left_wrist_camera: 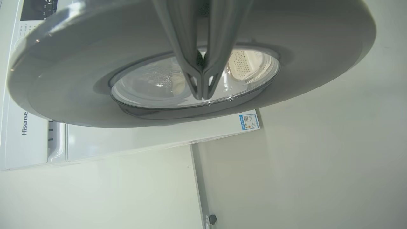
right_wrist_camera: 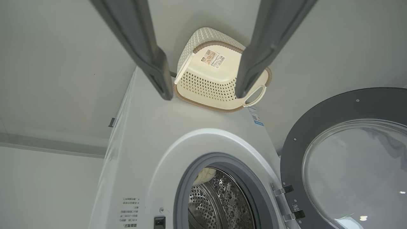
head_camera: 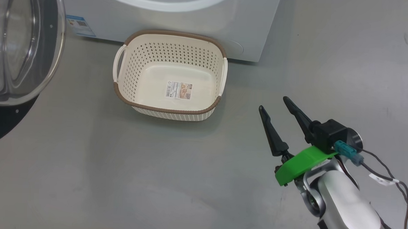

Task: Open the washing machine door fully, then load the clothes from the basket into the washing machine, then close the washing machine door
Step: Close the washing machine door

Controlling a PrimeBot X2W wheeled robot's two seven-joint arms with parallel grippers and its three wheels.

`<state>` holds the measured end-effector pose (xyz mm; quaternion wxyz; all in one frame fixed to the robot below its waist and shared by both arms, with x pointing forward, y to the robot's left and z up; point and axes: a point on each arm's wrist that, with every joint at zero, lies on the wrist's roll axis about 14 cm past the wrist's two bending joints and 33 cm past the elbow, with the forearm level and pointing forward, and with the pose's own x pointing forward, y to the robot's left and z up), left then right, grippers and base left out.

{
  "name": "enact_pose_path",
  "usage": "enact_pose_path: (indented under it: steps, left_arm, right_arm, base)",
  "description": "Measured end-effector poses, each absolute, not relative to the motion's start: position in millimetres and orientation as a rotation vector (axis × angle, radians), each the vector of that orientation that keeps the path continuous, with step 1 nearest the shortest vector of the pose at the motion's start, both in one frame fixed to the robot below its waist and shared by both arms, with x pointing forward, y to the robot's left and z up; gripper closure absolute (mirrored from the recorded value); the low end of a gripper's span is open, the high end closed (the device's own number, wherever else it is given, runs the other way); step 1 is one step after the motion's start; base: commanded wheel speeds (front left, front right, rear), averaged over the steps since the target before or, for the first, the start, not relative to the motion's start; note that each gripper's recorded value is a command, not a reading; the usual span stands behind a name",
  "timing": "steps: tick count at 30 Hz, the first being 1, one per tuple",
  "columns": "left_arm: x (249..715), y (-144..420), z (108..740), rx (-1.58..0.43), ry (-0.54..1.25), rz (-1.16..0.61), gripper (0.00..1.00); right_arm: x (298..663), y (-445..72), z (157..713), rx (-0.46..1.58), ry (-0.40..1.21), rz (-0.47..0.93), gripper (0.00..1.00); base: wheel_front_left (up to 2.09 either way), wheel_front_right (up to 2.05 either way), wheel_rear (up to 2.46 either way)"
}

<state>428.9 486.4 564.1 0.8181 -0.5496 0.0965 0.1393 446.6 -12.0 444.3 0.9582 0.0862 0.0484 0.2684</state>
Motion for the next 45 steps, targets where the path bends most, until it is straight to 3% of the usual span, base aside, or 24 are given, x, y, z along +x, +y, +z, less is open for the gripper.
enact_pose_path:
  steps: [25,45]
  left_arm:
    - [434.3,366.9,585.9,-1.203,0.284,-0.167,1.0]
    - [463.9,250.1,580.3,-1.276,0.374,-0.459,1.0]
  right_arm:
    - [421.9,-19.7,474.3,0.191,0.047,0.527,0.0]
    - [418.3,-57.2,478.1,0.21,0.034,0.416,0.0]
  base:
    - [0.0,0.0,0.0]
    - [0.0,0.0,0.0]
